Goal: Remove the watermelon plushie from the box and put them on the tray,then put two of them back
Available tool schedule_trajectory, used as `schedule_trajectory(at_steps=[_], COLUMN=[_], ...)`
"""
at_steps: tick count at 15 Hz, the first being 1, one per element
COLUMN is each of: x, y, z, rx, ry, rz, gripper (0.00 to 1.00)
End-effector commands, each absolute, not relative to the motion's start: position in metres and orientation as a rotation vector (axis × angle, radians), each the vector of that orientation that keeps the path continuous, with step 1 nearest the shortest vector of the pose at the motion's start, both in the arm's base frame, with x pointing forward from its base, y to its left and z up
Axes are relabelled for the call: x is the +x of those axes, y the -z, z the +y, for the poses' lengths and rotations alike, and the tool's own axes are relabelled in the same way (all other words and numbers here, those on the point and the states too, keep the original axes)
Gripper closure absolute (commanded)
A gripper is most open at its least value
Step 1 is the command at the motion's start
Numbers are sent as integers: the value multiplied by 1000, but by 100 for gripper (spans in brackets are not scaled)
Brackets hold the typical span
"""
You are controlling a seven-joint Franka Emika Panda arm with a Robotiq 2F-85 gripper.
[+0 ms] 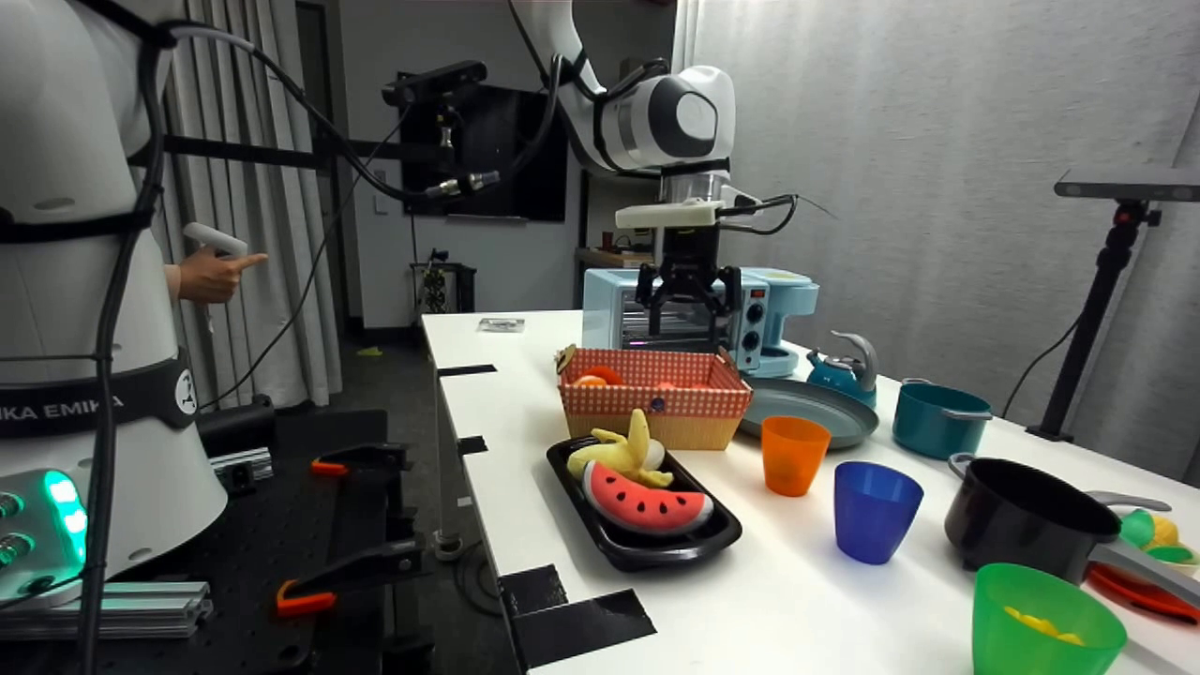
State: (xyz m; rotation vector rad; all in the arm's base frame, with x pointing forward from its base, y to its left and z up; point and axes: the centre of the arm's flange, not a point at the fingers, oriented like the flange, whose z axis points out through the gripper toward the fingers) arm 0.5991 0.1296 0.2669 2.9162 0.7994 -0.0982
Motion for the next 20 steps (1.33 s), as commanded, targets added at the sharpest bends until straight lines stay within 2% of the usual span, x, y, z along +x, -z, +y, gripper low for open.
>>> schedule_trajectory(at_steps=[1,19,20], x=[599,596,591], y=[-267,-267,-235], z=[129,137,137], rx=[2912,2985,2981], ry=[113,133,139], rz=[825,912,904], gripper=[0,0,0])
